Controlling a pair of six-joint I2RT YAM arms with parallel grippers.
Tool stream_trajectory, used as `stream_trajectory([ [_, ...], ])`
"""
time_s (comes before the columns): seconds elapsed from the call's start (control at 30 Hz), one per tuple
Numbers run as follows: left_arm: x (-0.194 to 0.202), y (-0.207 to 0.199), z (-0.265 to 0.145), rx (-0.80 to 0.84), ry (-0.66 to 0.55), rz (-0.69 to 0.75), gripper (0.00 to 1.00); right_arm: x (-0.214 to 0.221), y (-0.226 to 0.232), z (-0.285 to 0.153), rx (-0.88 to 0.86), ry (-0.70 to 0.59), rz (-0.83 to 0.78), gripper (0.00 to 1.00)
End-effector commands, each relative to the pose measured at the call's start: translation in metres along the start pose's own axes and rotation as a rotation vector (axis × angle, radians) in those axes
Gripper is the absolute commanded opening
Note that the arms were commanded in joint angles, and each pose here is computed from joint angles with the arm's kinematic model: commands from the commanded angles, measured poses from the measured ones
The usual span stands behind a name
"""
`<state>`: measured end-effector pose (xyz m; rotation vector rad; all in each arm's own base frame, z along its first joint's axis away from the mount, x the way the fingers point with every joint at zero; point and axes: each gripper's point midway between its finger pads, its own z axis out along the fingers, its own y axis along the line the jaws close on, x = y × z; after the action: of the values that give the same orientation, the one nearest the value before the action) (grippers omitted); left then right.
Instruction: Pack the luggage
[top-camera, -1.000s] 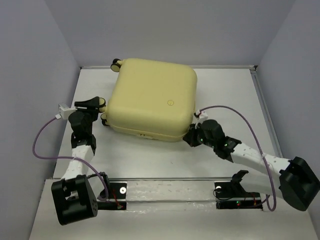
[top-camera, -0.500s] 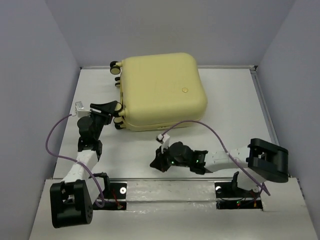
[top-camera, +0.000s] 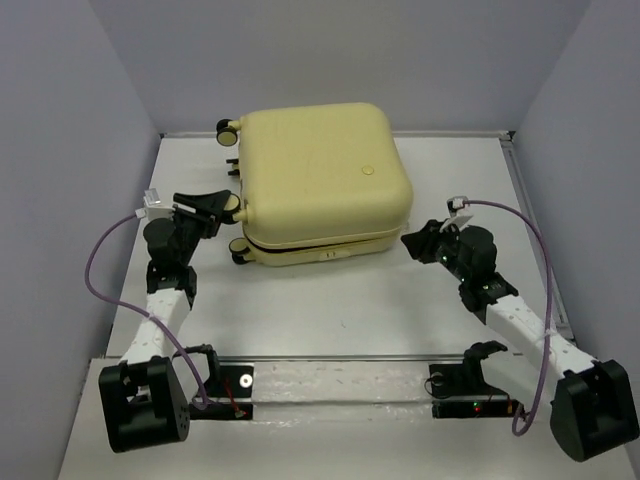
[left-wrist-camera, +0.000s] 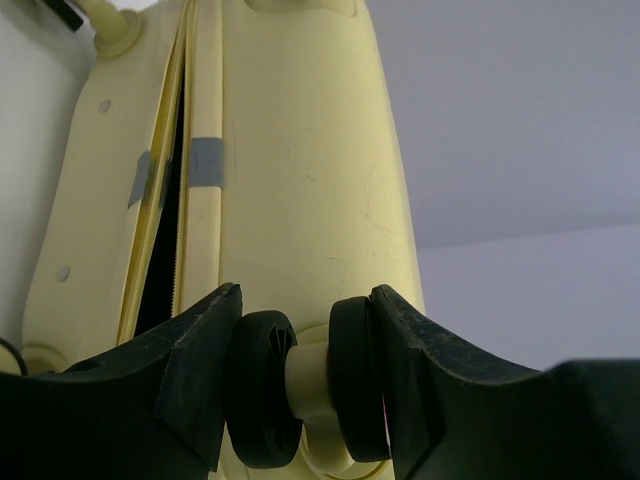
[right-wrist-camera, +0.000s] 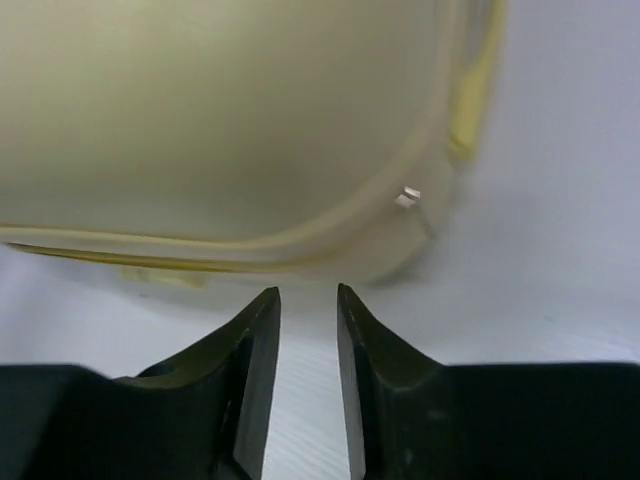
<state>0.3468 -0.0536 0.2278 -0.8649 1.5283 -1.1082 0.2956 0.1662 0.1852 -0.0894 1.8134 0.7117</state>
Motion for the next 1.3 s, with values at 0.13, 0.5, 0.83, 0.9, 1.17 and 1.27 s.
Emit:
stream_trajectory([
  [0.13,-0.042,-0.056,0.007,0.145,-0.039,0.093,0.06,0.018,-0.036,0.005,-0.135,0.056,0.025,0.57],
  [0.5,-0.023,-0.025,0.002,0.090,0.020,0.091,0.06,-0.006,-0.059,0.030,-0.249,0.011,-0.096,0.62],
  [0.83,-0.010,-0.019,-0.005,0.087,0.083,0.101,0.06,-0.017,-0.054,0.041,-0.500,0.092,-0.049,0.73],
  [0.9,-0.009,-0.016,-0.004,0.081,0.084,0.097,0.06,-0.016,-0.052,0.043,-0.545,0.111,-0.025,0.72],
  [1.17,-0.011,-0.017,0.000,0.079,0.083,0.102,0.06,0.001,-0.052,0.048,-0.633,0.183,0.092,0.62],
  [1.27,-0.012,-0.016,0.001,0.077,0.082,0.108,0.06,0.003,-0.048,0.044,-0.653,0.166,0.101,0.43],
])
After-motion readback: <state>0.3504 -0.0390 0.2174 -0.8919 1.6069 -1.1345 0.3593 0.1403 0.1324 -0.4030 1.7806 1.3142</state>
